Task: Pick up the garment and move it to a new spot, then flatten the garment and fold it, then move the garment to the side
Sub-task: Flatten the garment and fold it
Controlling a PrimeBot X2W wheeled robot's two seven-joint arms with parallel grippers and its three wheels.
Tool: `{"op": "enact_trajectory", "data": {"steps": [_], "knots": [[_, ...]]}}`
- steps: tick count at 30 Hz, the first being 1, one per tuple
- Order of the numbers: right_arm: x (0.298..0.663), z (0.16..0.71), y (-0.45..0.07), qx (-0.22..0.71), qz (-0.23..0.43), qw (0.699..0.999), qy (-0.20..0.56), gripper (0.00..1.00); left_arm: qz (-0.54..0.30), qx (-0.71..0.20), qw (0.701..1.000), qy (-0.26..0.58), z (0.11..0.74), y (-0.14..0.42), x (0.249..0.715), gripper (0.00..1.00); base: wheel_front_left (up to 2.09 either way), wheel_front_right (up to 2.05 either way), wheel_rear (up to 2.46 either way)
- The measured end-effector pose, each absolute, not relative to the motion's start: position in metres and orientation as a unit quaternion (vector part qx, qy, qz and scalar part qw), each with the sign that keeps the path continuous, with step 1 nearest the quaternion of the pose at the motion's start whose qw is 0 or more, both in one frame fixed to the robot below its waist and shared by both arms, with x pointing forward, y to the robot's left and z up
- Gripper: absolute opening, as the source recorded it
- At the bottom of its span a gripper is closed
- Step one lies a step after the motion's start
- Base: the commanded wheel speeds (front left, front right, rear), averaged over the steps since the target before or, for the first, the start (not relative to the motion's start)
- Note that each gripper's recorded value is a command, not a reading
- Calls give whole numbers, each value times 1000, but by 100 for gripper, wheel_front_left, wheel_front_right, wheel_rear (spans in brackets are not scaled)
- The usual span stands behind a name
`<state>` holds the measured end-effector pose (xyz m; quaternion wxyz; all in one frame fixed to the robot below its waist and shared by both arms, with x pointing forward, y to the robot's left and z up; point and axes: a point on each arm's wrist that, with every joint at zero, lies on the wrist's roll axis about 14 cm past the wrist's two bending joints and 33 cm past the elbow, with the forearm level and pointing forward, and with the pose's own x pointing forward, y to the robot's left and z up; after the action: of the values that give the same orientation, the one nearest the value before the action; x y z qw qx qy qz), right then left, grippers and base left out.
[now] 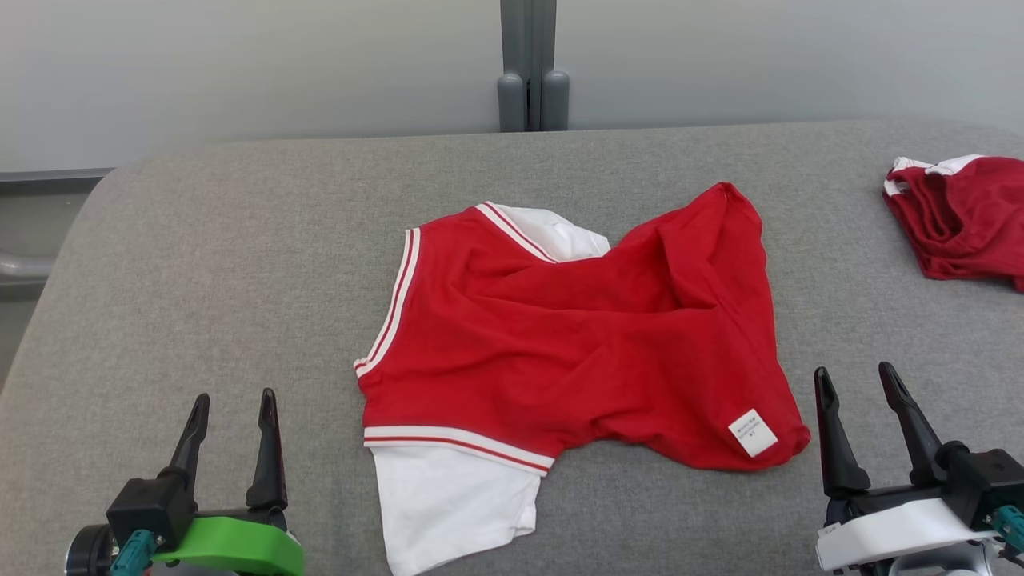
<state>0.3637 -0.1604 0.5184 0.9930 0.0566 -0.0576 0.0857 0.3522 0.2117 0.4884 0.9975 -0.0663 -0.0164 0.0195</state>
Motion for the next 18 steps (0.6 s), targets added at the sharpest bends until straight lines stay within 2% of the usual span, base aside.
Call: {"op": "enact_trajectory", "data": {"steps": [18], "knots": [[361,525,-156,54,95,992,-67,100,11,-57,998,-23,493,210,347,100,0,0,0]]}}
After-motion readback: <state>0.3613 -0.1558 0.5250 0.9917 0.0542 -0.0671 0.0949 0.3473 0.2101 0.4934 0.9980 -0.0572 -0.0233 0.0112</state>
